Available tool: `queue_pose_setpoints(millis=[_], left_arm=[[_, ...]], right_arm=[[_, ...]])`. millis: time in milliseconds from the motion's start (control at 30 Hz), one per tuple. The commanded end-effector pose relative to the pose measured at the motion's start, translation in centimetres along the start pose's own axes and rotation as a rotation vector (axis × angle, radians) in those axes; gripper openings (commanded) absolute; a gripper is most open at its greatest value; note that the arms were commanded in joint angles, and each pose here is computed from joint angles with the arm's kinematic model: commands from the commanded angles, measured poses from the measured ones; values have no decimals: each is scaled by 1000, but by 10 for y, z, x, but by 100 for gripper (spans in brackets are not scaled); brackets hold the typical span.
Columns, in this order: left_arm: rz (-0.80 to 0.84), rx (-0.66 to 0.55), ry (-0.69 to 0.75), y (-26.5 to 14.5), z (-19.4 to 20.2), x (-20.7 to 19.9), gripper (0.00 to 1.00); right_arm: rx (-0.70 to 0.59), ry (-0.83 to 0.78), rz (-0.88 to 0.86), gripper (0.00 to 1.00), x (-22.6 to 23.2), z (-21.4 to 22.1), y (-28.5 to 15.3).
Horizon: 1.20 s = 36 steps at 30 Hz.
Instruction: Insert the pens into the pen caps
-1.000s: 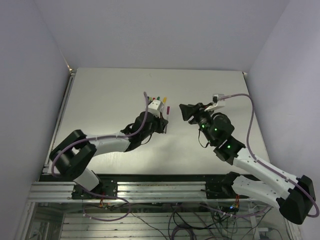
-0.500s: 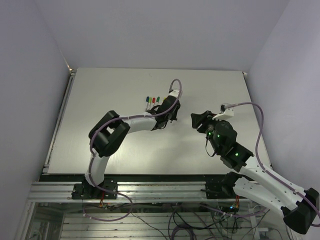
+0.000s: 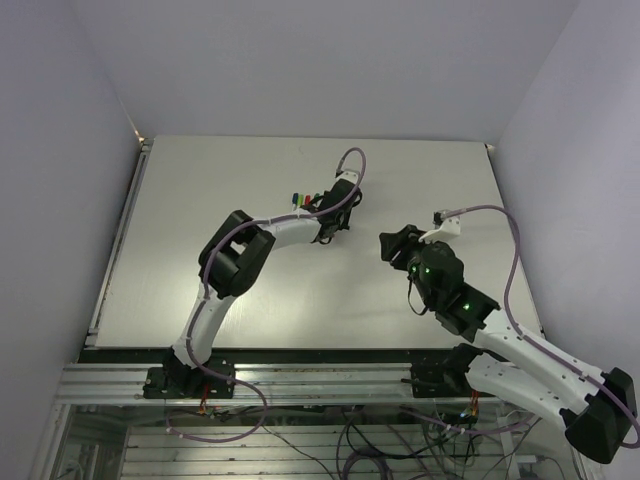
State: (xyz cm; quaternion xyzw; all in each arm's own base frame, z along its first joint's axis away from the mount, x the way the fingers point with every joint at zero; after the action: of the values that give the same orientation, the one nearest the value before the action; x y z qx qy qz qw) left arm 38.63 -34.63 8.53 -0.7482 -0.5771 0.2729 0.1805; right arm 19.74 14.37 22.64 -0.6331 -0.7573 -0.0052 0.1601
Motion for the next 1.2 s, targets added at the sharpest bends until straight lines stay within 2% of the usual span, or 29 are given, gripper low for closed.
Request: queue_pose_setpoints(millis=[0, 167, 300, 400, 533, 633, 867, 1167], left_arm=[[-61, 34, 8, 15, 6, 13, 7], [-56, 52, 2, 24, 9, 16, 7], [-75, 51, -1, 28, 8, 19, 13], [-75, 49, -2, 29, 5, 18, 20], [-71, 26, -6, 23, -5, 16, 36], [-55, 10, -13, 18, -12, 14, 44], [5, -39, -46, -2, -34, 7, 45], [149, -136, -102, -61, -74, -2, 45]], right_arm=[[12, 10, 5, 47, 0, 6, 1], [22, 10, 6, 46, 0, 9, 3], [39, 5, 10, 46, 0, 14, 4], [46, 4, 10, 46, 0, 17, 5], [43, 2, 6, 46, 0, 17, 5], [34, 3, 1, 46, -1, 16, 4], [21, 1, -1, 46, -1, 13, 2], [-6, -26, 92, 45, -13, 7, 0]])
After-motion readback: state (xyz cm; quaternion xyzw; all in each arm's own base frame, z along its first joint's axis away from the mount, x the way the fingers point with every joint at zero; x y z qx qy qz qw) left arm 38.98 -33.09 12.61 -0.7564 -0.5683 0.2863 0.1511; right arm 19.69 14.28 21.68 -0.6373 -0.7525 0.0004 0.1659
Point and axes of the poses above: each gripper's point midway between its finger pads, its own y axis out along the fingers, its own x axis along the line the jaws close on, z = x × y, the point moved 8 cm from there along -y, back along the fingers, and after that the axes turned 13 degrees about -y, right-handed, at the moved point
